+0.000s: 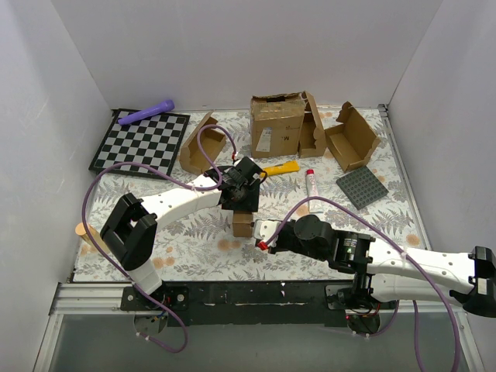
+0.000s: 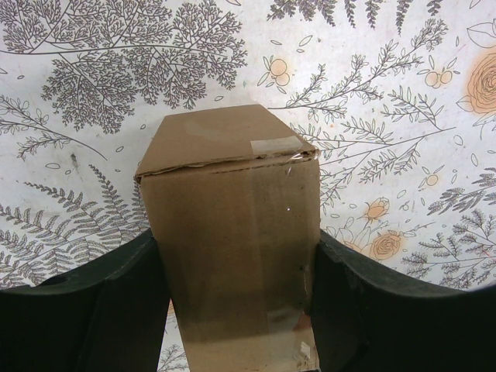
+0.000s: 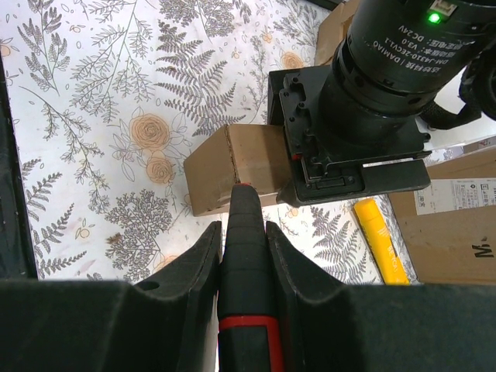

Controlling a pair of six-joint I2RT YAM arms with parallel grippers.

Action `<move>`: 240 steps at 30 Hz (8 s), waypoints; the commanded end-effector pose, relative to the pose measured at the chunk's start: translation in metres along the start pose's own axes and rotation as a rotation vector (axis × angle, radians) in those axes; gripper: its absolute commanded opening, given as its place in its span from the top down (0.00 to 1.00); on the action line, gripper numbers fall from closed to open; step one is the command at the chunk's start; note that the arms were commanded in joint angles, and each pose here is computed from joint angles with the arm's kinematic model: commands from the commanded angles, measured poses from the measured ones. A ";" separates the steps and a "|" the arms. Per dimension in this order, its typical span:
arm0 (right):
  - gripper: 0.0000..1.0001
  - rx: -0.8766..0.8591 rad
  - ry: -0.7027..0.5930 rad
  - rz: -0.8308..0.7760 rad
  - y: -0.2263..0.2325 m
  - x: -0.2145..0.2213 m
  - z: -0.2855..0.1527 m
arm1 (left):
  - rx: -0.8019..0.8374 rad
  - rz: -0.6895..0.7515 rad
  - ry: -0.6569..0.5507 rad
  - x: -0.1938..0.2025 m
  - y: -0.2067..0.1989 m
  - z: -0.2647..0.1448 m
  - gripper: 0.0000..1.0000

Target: Unpack the express box

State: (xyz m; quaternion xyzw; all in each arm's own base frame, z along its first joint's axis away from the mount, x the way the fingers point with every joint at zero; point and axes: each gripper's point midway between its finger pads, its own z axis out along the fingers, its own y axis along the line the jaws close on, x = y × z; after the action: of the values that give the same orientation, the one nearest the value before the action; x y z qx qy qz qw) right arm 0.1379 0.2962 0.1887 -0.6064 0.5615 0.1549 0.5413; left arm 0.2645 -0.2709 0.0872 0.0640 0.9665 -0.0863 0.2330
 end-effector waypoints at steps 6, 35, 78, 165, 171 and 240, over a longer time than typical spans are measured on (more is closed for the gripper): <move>0.99 0.095 0.132 -0.040 -0.017 0.032 -0.015 | -0.117 0.063 0.076 0.023 0.033 0.009 1.00; 0.99 0.174 -0.005 0.126 -0.035 -0.003 -0.034 | 0.063 0.014 -0.047 -0.033 -0.017 -0.028 0.34; 0.99 0.128 -0.386 1.122 -0.112 -0.082 -0.035 | 0.732 -0.204 -0.849 -0.085 -0.014 -0.264 0.16; 0.45 -0.260 -0.927 1.206 -0.125 -0.155 -0.060 | 1.217 -0.241 -0.944 -0.071 -0.055 -0.300 1.00; 0.07 -0.014 -0.756 1.210 -0.138 -0.125 -0.058 | 0.998 -0.317 -0.971 -0.085 -0.025 -0.293 1.00; 0.12 0.241 -0.334 0.995 -0.094 -0.020 -0.081 | 0.177 -0.955 -0.482 0.011 0.192 -0.030 0.14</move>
State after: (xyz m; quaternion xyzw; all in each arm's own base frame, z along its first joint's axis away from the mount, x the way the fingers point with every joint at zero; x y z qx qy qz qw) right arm 0.1743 0.2200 0.2774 -0.1640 0.7084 0.4286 0.5362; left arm 0.2709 -0.0814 0.0589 -0.4067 0.7915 -0.2826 0.3580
